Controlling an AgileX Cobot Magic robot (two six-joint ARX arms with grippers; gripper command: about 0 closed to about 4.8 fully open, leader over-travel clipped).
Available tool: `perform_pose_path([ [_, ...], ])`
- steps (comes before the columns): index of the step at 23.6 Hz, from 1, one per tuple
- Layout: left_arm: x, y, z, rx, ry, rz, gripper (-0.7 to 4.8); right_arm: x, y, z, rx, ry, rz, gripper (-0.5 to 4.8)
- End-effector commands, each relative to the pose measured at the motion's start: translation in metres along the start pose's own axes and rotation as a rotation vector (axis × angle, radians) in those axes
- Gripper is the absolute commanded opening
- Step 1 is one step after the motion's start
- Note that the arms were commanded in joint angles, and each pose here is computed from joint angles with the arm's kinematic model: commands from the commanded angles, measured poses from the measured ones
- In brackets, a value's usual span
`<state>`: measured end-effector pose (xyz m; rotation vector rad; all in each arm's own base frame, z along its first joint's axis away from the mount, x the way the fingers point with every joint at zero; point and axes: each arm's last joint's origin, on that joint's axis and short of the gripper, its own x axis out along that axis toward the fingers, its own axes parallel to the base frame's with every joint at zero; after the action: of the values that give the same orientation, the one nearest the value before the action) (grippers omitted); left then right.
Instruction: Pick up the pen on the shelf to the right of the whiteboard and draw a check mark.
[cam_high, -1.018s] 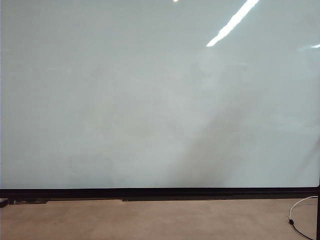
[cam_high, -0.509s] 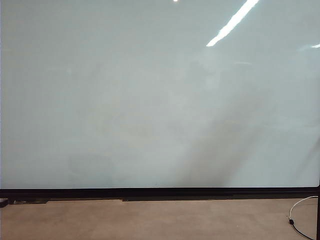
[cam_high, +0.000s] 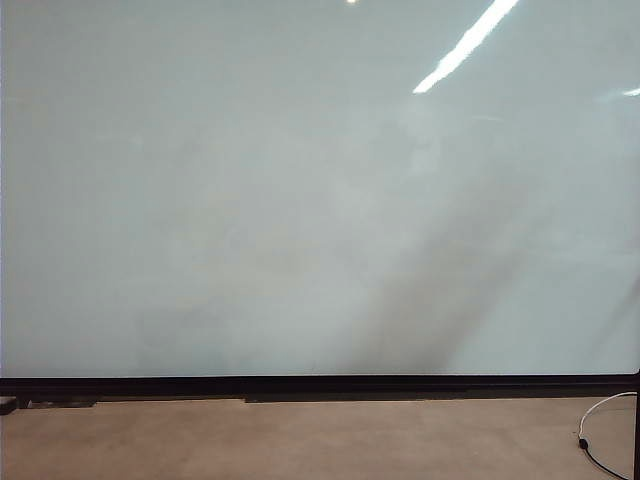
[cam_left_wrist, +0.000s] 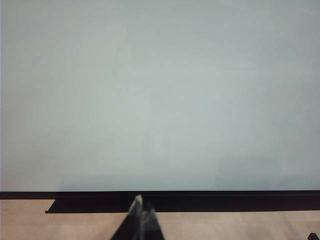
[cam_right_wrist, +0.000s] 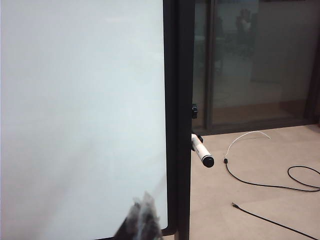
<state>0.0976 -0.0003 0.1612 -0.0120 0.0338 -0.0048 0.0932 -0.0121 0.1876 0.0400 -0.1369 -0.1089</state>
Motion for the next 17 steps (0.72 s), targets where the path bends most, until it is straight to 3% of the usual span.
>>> perform_pose_path([
  [1,0.0,0.0,0.002,0.004,-0.012,-0.001,-0.04,0.0,-0.001,0.003,-0.004,-0.012,-0.026,-0.09],
  [8,0.0,0.0,0.002,0.004,-0.012,-0.001,-0.04,0.0,-0.002,0.003,-0.007,-0.008,-0.074,-0.09],
  [12,0.0,0.0,0.002,0.004,-0.012,0.0,-0.04,0.003,-0.004,0.002,-0.033,0.076,-0.132,-0.09],
  [17,0.0,0.0,0.002,0.004,-0.012,-0.001,-0.04,0.012,-0.004,0.009,-0.06,0.003,-0.141,-0.09],
])
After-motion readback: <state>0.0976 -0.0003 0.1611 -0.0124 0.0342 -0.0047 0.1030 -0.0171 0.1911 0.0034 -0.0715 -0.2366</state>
